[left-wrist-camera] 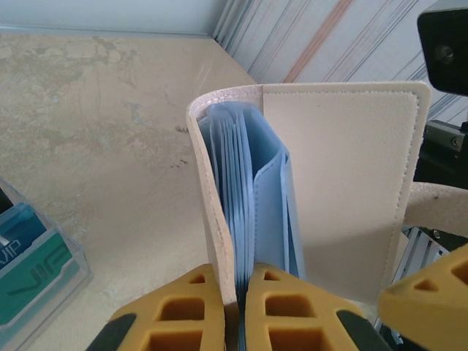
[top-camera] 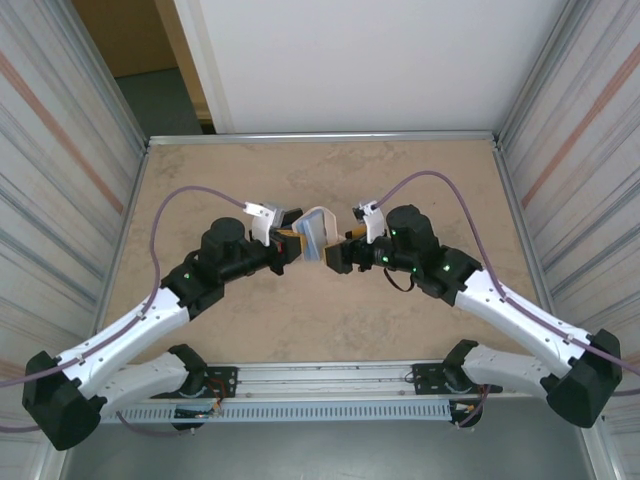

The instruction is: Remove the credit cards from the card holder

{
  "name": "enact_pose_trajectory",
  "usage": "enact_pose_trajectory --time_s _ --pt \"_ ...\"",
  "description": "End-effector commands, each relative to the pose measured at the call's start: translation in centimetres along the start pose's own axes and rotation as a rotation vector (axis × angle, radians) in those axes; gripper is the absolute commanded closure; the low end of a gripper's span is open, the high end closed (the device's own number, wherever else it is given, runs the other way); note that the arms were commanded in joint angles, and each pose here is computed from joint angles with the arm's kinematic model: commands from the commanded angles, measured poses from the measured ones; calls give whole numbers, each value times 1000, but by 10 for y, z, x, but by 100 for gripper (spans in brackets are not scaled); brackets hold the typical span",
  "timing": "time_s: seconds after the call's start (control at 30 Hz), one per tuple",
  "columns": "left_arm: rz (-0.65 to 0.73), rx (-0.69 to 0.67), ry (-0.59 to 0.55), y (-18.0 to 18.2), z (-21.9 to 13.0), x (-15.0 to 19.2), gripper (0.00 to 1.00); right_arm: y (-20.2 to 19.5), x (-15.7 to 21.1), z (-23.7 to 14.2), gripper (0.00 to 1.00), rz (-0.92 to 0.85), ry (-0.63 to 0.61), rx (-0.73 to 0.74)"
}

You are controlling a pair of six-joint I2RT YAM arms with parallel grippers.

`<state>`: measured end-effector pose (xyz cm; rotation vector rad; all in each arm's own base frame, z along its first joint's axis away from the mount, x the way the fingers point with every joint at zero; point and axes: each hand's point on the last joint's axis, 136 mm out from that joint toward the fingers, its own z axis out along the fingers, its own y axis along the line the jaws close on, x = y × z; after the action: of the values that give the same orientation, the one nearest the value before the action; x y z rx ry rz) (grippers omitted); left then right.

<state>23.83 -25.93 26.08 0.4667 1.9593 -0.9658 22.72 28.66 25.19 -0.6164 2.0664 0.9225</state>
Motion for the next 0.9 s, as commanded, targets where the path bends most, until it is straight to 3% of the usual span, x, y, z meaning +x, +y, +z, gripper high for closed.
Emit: enact_pose_trajectory --time_s 0.0,0.3,0.47,0.63,0.77,0.87 --pt "-6 24 -36 -12 -5 -18 100 6 -8 2 10 -61 1 17" --pt "-14 47 -24 -16 -4 -16 100 3 -1 23 14 -91 70 82" --pt "-9 47 -26 -16 -6 -16 100 -5 -5 24 29 -69 59 120" --pt "-7 39 -32 -15 -8 -16 100 -6 -11 18 50 17 24 35" --pt "-6 40 -34 -14 -9 -15 100 -7 -16 10 55 82 -21 -40" --pt "-6 44 -37 -14 -9 -16 100 -10 -19 3 53 106 -51 -58"
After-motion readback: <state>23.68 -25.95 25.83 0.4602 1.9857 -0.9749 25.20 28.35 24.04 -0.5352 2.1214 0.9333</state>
